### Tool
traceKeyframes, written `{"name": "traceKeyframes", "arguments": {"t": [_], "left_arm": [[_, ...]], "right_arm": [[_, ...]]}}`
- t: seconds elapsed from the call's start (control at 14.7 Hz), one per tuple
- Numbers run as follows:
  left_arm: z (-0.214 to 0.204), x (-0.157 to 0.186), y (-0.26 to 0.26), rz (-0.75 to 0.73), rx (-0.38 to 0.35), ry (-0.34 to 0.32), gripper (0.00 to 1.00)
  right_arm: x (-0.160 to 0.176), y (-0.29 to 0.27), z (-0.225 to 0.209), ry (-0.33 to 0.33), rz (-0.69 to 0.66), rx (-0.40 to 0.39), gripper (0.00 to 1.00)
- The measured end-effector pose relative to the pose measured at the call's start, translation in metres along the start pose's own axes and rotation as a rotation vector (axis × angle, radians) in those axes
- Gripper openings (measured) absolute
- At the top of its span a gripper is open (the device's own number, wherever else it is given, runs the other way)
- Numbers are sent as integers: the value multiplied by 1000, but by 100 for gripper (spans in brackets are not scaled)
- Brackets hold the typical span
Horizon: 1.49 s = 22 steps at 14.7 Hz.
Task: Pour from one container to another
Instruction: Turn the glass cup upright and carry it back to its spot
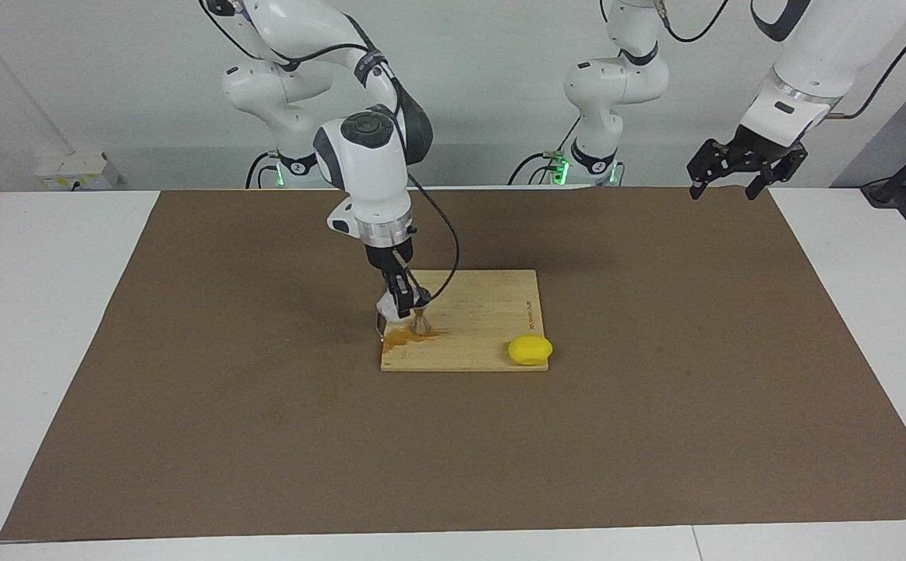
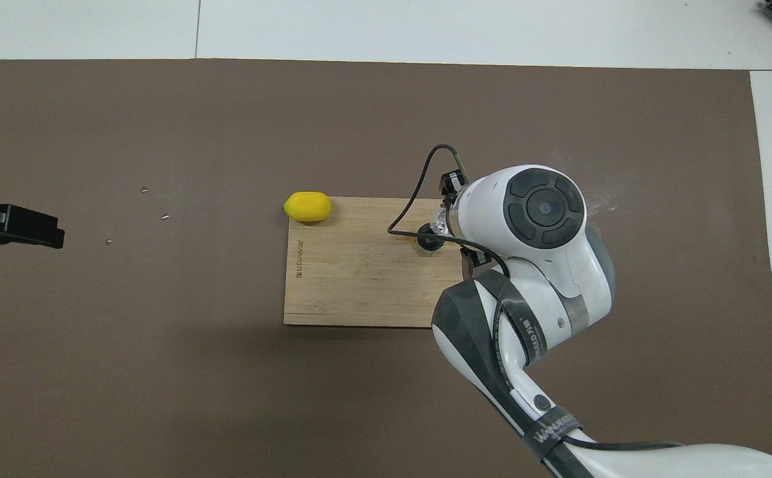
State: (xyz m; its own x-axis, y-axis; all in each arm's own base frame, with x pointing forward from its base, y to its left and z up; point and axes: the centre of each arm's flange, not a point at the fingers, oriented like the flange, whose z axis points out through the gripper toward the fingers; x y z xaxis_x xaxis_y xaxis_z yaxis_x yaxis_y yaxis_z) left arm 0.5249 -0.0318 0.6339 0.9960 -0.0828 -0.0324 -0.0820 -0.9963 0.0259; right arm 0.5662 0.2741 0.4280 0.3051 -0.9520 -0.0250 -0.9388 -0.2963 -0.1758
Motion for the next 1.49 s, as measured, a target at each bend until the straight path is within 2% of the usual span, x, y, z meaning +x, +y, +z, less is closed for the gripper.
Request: {"name": "traceKeyframes", "arguments": {"t": [0.14,0.34,0.54,0.81,1.09,1.36,1.49], "left_arm": [[0,0,0,0,0,0,100],[0,0,0,0,0,0,100],[0,0,0,0,0,1,100],[3,2,-3,-5,-1,-6,100],[7,9,-4,-4,-4,-27,100],[13,18,-5,-4,-7,-42,100],[8,18,-1,3,-6,-34,100]], "right_arm": [[7,-1,0,-39,32,-8,51],[35,-2,1,-150,92,-35,51],[88,0,4,-284,169,-52,51],[171,21,25,-404,279,-61,51],[253,55,66,-487,337,-54,51],[299,86,104,-579,305,-62,51],[322,103,128,-601,280,-66,51]]}}
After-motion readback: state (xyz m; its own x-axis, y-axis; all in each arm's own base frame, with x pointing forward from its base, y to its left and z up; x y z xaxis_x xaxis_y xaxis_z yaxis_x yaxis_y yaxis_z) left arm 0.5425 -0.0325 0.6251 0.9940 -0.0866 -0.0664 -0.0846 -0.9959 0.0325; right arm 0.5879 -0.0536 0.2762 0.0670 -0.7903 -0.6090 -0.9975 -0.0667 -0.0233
